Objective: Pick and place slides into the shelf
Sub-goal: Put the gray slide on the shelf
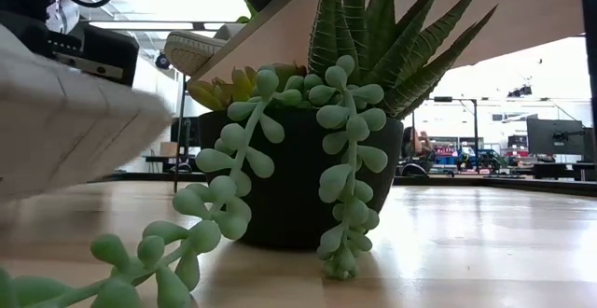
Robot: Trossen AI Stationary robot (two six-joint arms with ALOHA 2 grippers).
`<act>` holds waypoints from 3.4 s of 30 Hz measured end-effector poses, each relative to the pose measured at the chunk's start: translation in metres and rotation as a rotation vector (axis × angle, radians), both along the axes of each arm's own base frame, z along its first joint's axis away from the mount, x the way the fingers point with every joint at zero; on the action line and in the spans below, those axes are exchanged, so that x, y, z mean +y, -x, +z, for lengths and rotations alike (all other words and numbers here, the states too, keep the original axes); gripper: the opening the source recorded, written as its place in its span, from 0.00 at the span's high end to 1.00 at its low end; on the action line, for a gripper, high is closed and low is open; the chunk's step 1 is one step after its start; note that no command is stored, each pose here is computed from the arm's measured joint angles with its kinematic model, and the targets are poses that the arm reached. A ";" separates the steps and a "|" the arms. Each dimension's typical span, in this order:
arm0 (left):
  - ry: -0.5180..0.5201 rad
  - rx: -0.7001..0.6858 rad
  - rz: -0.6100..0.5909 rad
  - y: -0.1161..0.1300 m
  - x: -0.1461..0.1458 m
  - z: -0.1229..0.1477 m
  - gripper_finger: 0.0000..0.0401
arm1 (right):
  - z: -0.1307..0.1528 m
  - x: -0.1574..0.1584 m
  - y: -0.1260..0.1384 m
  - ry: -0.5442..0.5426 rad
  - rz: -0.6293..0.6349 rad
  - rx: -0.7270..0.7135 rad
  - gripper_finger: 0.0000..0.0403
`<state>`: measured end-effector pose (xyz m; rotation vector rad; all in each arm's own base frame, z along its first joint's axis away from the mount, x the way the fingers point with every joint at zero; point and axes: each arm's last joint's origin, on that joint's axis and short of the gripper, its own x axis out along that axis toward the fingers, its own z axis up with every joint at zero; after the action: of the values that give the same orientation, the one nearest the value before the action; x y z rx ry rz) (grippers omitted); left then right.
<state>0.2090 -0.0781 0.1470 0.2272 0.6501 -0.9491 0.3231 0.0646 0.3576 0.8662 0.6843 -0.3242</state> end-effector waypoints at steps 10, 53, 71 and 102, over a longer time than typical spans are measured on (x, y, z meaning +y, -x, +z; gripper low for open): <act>0.034 0.042 0.025 0.001 0.000 0.001 0.99 | 0.000 0.000 0.000 0.014 0.013 0.006 0.85; -0.350 0.440 0.282 0.001 0.007 0.158 1.00 | -0.007 -0.029 0.010 0.341 0.343 0.145 0.85; -0.313 0.511 0.257 0.022 -0.007 0.206 1.00 | 0.000 -0.046 0.011 0.356 0.340 0.107 0.85; -0.622 0.231 0.155 -0.039 0.024 0.261 1.00 | 0.012 -0.042 0.036 0.337 0.155 0.160 0.85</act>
<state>0.2483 -0.0537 0.4081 0.6138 1.1532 -0.6056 0.2869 0.0228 0.3697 0.4671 0.8128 -0.3593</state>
